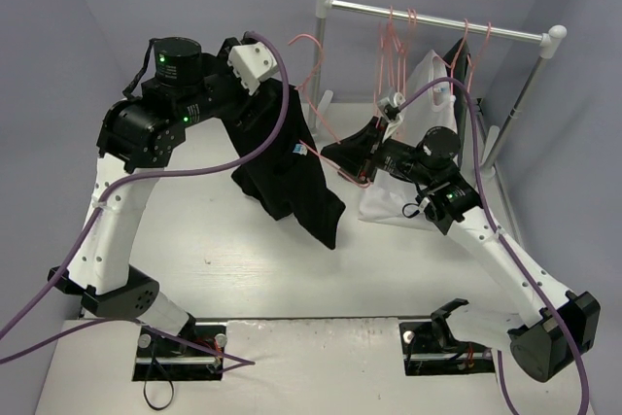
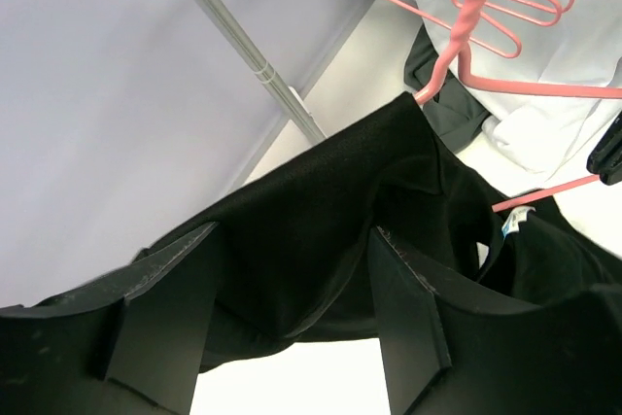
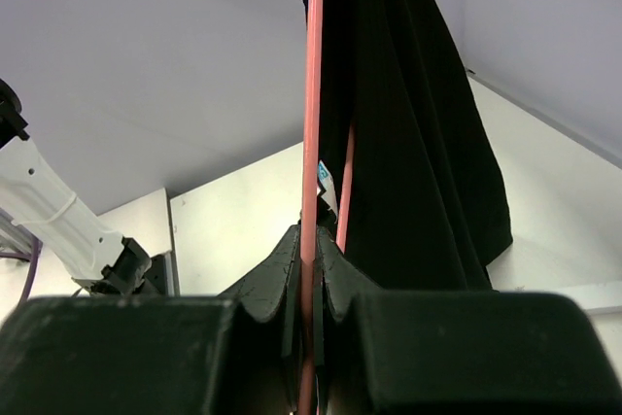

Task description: Place the t-shirt on the hanger

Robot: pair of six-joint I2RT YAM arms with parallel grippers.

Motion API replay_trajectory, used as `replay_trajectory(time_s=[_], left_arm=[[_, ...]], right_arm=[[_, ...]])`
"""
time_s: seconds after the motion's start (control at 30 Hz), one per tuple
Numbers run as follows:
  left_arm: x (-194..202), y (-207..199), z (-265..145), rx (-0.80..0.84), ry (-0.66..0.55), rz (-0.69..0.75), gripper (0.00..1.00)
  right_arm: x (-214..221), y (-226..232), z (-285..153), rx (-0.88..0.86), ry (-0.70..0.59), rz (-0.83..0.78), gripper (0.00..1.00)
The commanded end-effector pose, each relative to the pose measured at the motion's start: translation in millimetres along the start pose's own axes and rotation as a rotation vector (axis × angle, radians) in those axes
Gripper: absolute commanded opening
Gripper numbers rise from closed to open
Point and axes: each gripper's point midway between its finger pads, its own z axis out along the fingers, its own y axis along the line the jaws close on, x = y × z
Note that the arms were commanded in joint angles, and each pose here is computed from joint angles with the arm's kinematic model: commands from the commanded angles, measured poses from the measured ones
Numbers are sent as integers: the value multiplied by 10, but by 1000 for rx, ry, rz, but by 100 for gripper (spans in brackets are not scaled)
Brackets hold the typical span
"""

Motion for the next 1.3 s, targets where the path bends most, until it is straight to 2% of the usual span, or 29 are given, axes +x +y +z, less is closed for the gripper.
replay_trajectory(time_s=[0.0, 0.23, 0.5, 0.7, 1.13, 1.2, 1.27], left_arm=[[-393, 58, -221, -14, -144, 92, 56], [-224, 74, -61, -12, -88, 120, 58], [-294, 225, -53, -66, -89, 182, 58], [-330, 108, 12, 5, -121, 204, 59], [-10, -192, 146, 146, -76, 243, 58], [37, -215, 153, 157, -65, 241, 56], [68, -243, 133, 168, -61, 238, 46]], right_arm=[[-387, 237, -34, -87, -112, -116, 0], [-380, 276, -14, -122, -97, -114, 0], [-311, 280, -11, -133, -80, -97, 0], [-311, 289, -12, -140, -77, -98, 0], [-186, 360, 15, -219, -24, -76, 0], [-165, 360, 15, -223, -18, -74, 0], [-133, 360, 14, -228, -10, -70, 0]])
